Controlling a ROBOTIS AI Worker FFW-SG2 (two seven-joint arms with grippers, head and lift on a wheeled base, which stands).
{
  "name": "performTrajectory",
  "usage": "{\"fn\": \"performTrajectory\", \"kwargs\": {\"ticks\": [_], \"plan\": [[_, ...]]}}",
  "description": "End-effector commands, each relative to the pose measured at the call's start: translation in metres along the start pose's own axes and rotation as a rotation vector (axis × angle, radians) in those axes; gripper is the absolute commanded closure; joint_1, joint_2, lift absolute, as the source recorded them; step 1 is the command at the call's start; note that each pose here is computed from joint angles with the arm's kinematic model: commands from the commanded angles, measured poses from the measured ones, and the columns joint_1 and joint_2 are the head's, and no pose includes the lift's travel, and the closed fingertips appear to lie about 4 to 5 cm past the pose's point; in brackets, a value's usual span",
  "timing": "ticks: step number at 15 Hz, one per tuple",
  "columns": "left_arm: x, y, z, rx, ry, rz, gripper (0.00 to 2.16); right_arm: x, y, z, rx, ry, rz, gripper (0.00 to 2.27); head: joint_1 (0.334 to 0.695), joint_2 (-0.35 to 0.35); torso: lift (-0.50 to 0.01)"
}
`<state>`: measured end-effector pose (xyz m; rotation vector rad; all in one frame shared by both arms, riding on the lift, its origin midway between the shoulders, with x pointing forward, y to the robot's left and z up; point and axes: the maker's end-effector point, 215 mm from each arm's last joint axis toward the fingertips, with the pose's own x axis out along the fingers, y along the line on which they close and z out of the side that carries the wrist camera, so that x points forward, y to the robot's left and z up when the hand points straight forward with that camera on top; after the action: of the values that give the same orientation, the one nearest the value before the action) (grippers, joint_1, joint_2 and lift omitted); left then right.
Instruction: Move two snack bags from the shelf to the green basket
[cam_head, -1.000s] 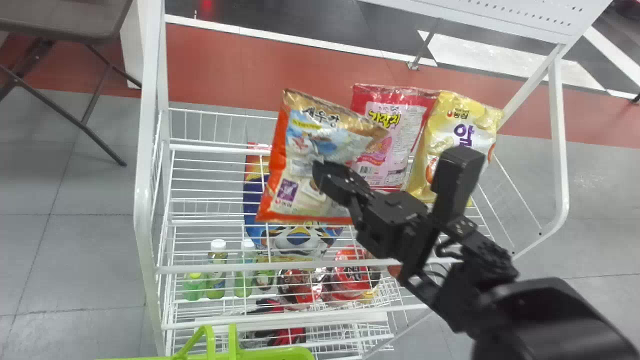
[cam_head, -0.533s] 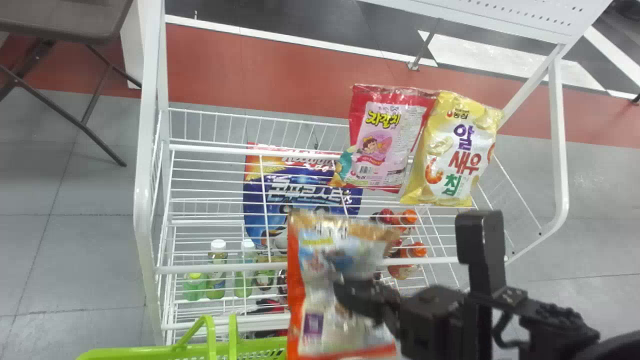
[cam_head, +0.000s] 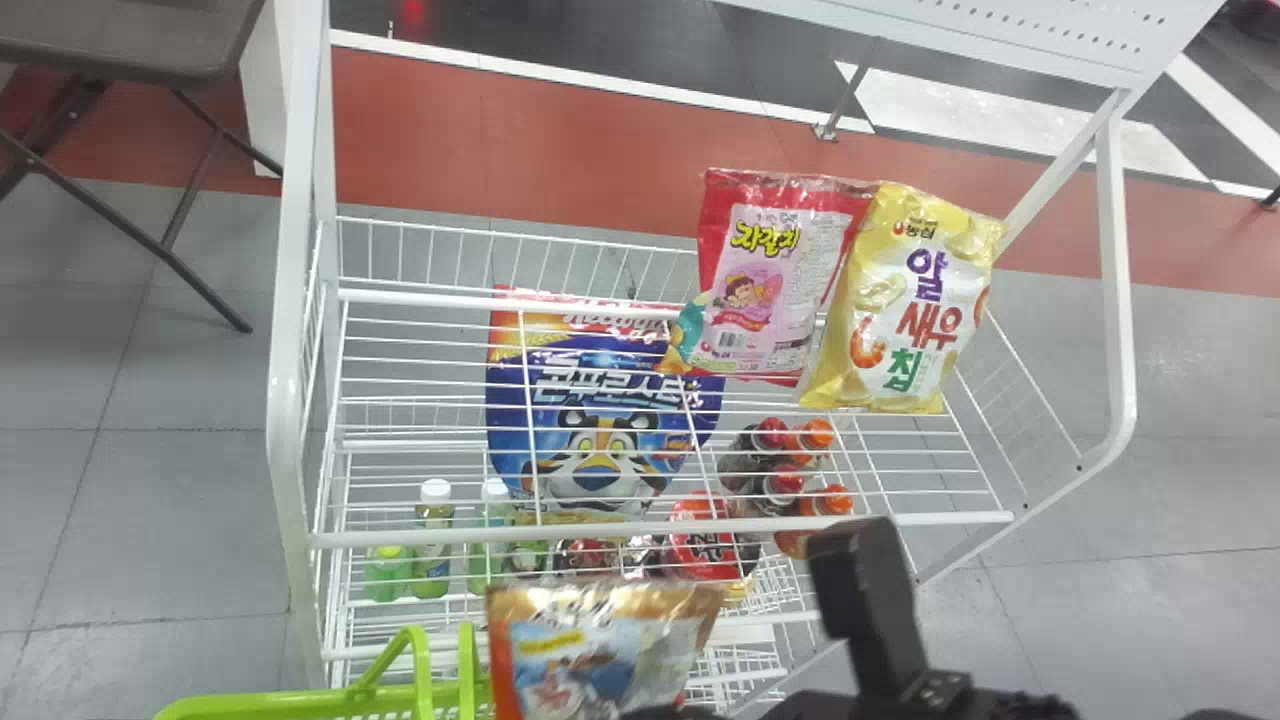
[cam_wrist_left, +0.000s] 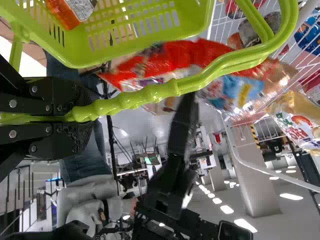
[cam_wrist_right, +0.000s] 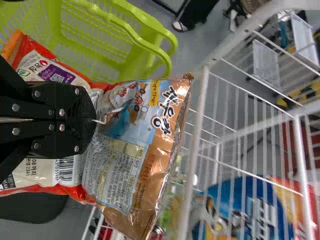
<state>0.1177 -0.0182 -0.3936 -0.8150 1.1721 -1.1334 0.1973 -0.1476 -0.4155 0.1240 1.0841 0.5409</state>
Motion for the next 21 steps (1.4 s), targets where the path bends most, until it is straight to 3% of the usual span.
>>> {"fn": "performTrajectory", "kwargs": {"ticks": [1, 4, 7, 10, 11, 12, 13, 14, 17, 21], "plan": [[0.001, -0.003, 0.0, 0.005, 0.002, -0.005, 2.06, 0.023, 0.012, -0.035, -0.004, 0.099, 0.021, 2.25, 0.695, -0.35, -0.016], [0.003, -0.006, 0.0, 0.011, 0.005, -0.009, 2.06, 0.057, 0.015, -0.093, -0.017, 0.261, 0.018, 2.25, 0.695, -0.35, -0.016], [0.0, -0.009, -0.002, 0.017, 0.003, -0.008, 2.06, 0.078, 0.018, -0.118, -0.011, 0.335, 0.033, 2.25, 0.695, -0.35, -0.016], [-0.001, -0.011, -0.005, 0.014, 0.004, -0.007, 2.06, 0.096, 0.019, -0.098, -0.043, 0.249, 0.046, 2.25, 0.695, -0.35, -0.016], [-0.001, -0.011, -0.006, 0.014, 0.003, -0.007, 2.06, 0.097, 0.018, -0.095, -0.045, 0.24, 0.043, 2.12, 0.695, -0.35, -0.016], [-0.001, -0.013, -0.006, 0.015, 0.003, -0.007, 2.06, 0.095, 0.011, -0.092, -0.04, 0.235, 0.03, 1.37, 0.695, -0.35, -0.016], [-0.001, -0.014, -0.006, 0.017, 0.003, -0.009, 2.06, 0.094, 0.001, -0.089, -0.035, 0.225, 0.011, 0.14, 0.695, -0.35, -0.016], [-0.001, -0.014, -0.008, 0.014, 0.004, -0.009, 2.05, 0.092, -0.008, -0.081, -0.033, 0.201, -0.007, 0.0, 0.695, -0.35, -0.016], [0.001, -0.015, -0.009, 0.013, 0.006, -0.012, 2.06, 0.077, -0.027, -0.064, -0.012, 0.151, -0.033, 0.06, 0.695, -0.35, -0.016], [0.002, -0.013, -0.009, 0.013, 0.006, -0.008, 2.06, 0.045, -0.008, -0.009, -0.018, -0.008, 0.017, 0.08, 0.695, -0.35, -0.016]]}}
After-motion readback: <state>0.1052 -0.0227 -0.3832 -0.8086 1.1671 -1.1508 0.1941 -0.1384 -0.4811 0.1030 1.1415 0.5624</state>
